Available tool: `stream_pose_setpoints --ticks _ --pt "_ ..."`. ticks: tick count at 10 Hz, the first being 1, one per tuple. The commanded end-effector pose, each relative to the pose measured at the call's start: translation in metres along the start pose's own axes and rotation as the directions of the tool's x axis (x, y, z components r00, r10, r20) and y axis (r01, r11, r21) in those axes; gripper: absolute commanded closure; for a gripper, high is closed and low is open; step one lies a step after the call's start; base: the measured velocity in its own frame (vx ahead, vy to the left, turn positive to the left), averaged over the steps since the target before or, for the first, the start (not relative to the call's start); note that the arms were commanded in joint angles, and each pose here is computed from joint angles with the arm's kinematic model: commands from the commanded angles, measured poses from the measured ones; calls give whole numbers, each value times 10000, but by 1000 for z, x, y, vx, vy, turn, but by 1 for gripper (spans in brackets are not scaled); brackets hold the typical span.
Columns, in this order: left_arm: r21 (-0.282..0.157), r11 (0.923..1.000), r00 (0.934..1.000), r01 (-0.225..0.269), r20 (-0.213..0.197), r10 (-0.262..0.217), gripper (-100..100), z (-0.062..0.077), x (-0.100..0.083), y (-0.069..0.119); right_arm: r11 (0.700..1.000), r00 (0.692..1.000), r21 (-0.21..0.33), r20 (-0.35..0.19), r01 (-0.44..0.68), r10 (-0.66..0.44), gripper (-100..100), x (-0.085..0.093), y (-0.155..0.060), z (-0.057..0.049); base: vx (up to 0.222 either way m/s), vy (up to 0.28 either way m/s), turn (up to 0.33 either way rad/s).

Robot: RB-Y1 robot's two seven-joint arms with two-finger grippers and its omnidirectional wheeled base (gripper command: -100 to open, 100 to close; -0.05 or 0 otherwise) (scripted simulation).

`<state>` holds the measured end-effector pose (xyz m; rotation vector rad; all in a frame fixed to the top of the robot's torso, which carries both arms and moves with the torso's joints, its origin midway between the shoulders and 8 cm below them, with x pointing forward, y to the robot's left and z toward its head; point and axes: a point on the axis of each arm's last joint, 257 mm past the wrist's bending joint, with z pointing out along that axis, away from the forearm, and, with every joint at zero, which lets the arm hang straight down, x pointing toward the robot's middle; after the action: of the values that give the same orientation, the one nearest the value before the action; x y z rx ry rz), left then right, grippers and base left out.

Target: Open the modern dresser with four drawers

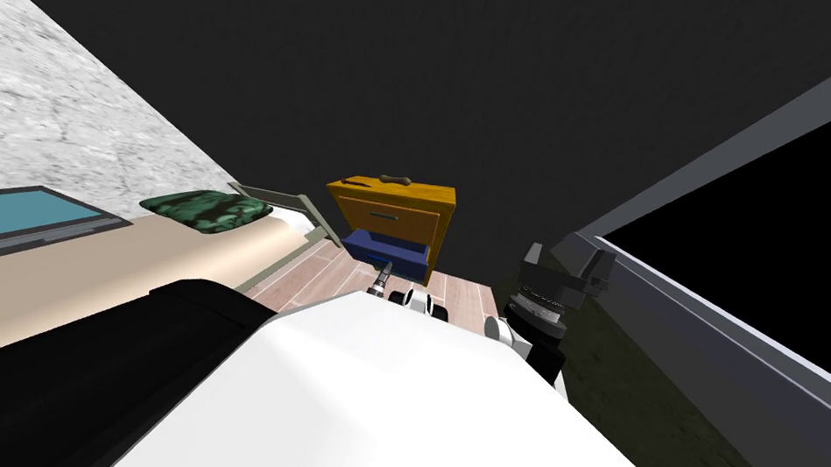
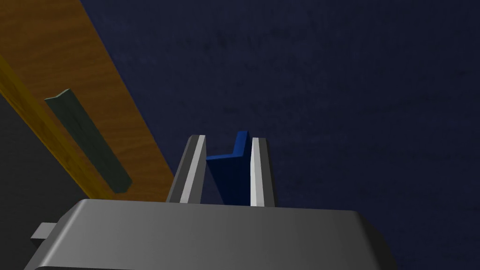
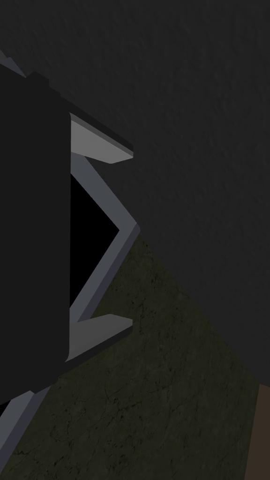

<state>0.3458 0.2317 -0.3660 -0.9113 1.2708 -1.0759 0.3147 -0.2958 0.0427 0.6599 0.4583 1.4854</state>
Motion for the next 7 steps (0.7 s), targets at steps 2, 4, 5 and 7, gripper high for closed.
stream_pose_setpoints --ticks 2,4,5,7 --pt "-9 10000 10000 -28 -2 28 -100 15 -9 -11 10000 10000 2 1 2 -2 0 0 0 0 -22 -14 -5" --pt "-4 10000 10000 -40 2 40 -100 21 -12 -16 10000 10000 2 1 3 -3 0 0 0 0 -6 -10 -3" --pt "-5 10000 10000 -49 4 49 -100 25 -15 -21 10000 10000 2 1 3 -3 0 0 0 0 -13 -6 -1" --pt "-7 10000 10000 -65 8 65 -100 35 -21 -30 10000 10000 2 1 2 -2 0 0 0 0 -39 -17 -4"
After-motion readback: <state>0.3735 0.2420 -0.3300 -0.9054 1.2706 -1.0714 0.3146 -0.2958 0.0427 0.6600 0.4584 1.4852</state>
